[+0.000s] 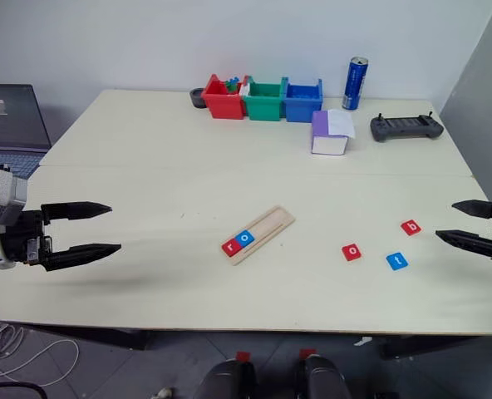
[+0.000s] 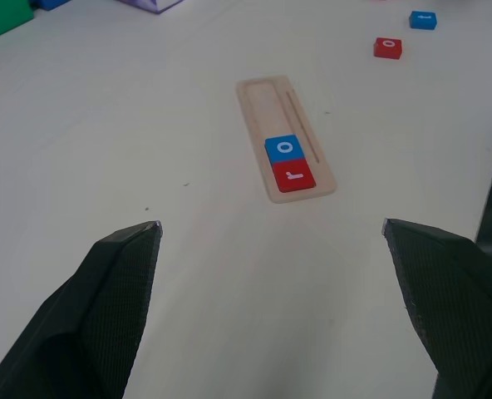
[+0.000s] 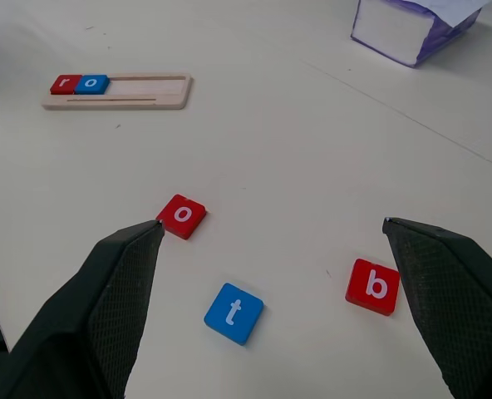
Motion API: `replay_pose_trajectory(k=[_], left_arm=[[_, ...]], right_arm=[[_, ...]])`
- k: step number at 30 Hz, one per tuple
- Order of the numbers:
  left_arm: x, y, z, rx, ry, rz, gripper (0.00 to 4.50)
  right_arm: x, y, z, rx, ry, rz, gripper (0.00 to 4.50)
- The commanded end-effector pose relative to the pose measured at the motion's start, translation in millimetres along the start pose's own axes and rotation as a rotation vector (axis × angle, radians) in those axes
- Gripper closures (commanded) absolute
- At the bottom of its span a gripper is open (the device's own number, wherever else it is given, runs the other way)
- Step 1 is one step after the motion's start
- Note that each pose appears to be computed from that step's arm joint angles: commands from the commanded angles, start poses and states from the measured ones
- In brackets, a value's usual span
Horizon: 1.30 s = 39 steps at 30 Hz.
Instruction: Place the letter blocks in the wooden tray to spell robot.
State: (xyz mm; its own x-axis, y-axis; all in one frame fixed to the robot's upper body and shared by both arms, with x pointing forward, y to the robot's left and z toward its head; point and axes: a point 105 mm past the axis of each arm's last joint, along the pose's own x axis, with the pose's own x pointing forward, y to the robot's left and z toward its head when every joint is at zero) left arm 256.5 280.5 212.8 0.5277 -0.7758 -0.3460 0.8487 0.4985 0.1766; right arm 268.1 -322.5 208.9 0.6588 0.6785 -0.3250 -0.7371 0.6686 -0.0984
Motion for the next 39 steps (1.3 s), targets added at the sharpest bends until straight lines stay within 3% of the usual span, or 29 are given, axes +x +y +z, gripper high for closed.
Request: replay_pose_trajectory(k=[1,11,13,21,28,31,39], left_arm=[[-3.4,1.3,9.6,0.033,-0.014,-0.007,0.00],[9.0,10.0,-2.7,0.031,-0.029,0.047,0.00],[18.4,8.6,-7.5,0.036,-0.024,0.043,0.00],[81.2,-42.1,-13.2,0.023,-0.096,-0.053,0.00],[107.4,-54.5,-49.4,0.023,-0.012,0.019,0.00],[122.0,-56.9,-55.3,0.024,-0.029,0.034,0.00],[168.3,-49.3,-42.6,0.014,-0.128,0.111,0.00]], right_arm=[[-5.7,0.9,13.2,-0.028,-0.031,0.007,0.02],[6.4,8.6,20.0,-0.039,-0.045,0.068,0.02],[18.6,19.4,21.9,-0.047,-0.050,0.127,0.02],[78.3,75.1,26.4,-0.108,-0.034,0.328,0.02],[104.3,112.3,35.4,-0.167,-0.044,0.416,0.02],[111.9,114.5,37.2,-0.177,-0.053,0.412,0.02],[116.5,112.4,37.4,-0.189,-0.050,0.393,0.02]])
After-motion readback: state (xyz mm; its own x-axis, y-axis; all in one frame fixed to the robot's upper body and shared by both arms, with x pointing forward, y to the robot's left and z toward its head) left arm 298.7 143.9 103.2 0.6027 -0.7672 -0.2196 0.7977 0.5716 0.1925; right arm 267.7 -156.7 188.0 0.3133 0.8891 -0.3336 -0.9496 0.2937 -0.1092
